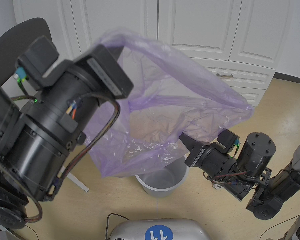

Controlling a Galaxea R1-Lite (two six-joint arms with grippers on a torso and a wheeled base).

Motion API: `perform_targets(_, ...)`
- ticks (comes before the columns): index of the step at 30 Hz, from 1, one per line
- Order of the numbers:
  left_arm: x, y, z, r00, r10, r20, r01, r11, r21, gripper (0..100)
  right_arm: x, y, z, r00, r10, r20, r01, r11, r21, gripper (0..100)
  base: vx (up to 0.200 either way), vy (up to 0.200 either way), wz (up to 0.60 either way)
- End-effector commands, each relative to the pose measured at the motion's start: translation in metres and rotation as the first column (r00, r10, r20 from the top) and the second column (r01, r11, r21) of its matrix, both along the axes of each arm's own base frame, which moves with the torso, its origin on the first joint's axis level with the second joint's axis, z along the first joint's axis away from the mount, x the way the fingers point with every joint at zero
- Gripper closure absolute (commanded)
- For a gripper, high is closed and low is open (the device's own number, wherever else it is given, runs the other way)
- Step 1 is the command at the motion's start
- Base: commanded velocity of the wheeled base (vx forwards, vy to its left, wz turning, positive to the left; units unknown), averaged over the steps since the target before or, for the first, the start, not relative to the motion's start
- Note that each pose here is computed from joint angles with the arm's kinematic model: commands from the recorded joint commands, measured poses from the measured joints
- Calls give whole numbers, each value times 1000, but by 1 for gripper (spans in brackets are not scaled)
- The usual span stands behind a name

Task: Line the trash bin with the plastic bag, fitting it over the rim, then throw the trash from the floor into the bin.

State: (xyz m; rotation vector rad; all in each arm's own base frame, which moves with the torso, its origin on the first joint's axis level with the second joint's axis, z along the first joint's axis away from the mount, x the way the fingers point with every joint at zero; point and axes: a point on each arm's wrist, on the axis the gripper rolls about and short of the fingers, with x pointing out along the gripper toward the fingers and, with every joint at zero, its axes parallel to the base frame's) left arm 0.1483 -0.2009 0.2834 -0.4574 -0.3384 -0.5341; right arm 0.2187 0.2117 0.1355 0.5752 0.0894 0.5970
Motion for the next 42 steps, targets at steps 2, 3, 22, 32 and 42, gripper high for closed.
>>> perform_targets(2,33,15,-40,984,49,-172,-20,986,163,100,-1,-41,59,994,-104,-37,101,992,-80,100,0,0,0)
perform_targets(3,37,18,-45,980,57,-188,-22,983,184,100,-5,-48,68,991,-117,-57,111,988,-103,100,0,0,0)
perform_targets(22,146,6,-155,851,216,-479,-53,942,331,100,-3,-114,30,921,-168,-352,-97,776,-624,100,0,0,0)
perform_targets(32,166,16,-161,825,315,-469,-152,923,353,100,19,-117,2,884,-265,-385,-96,704,-704,100,0,0,0)
perform_targets(42,164,17,-160,831,324,-452,-147,912,383,100,29,-106,-18,852,-353,-387,-86,633,-769,100,0,0,0)
